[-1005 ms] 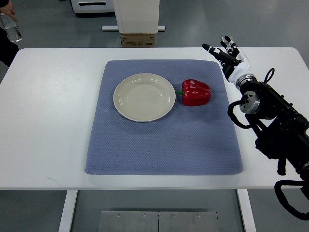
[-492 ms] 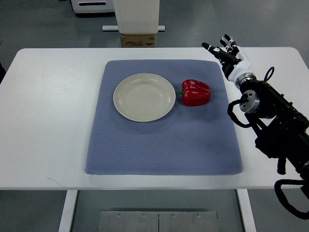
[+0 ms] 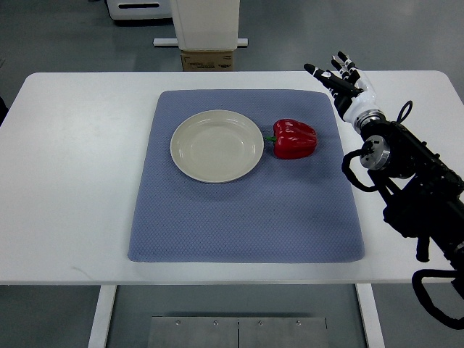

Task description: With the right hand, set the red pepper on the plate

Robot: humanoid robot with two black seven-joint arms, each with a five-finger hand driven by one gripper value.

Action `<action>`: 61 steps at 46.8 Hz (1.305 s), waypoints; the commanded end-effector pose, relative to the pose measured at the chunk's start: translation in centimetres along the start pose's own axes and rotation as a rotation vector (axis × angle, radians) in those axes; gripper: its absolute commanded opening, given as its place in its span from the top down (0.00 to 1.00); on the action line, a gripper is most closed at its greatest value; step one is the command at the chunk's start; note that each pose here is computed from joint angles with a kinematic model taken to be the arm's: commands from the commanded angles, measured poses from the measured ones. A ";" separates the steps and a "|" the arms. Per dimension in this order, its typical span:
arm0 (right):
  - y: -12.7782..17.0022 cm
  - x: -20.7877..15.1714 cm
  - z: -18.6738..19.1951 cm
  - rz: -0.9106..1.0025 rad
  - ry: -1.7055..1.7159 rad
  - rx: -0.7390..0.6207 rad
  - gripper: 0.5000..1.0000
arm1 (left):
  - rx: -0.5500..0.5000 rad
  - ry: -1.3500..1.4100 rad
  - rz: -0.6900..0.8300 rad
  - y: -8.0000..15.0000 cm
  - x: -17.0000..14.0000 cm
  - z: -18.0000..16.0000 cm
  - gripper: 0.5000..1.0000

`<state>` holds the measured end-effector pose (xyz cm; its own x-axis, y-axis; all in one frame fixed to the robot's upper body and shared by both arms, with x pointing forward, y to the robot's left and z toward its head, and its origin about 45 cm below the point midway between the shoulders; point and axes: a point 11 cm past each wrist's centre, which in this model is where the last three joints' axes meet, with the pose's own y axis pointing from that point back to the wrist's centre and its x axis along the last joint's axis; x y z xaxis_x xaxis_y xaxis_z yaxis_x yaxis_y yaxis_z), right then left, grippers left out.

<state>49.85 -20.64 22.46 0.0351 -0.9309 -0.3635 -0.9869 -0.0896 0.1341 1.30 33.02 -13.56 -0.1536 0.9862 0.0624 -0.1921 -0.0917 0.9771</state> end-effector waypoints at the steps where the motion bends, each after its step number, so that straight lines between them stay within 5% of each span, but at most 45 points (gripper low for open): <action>1: 0.1 0.2 0.2 0.004 0.000 0.005 0.00 | 0.000 0.000 0.000 0.0 0.0 0.0 0.00; 47: 0.3 0.6 1.0 0.009 0.003 -0.011 0.00 | 0.000 0.000 0.000 0.0 0.0 0.0 0.00; 61: 0.7 -1.6 2.7 -0.127 0.084 -0.058 0.00 | 0.000 0.000 0.000 0.0 0.0 0.0 0.00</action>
<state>48.81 -18.78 20.69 0.1421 -0.9381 -0.3158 -0.9687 -0.1974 0.1507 1.31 33.02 -13.56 -0.1536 0.9862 0.0623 -0.1923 -0.0917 0.9770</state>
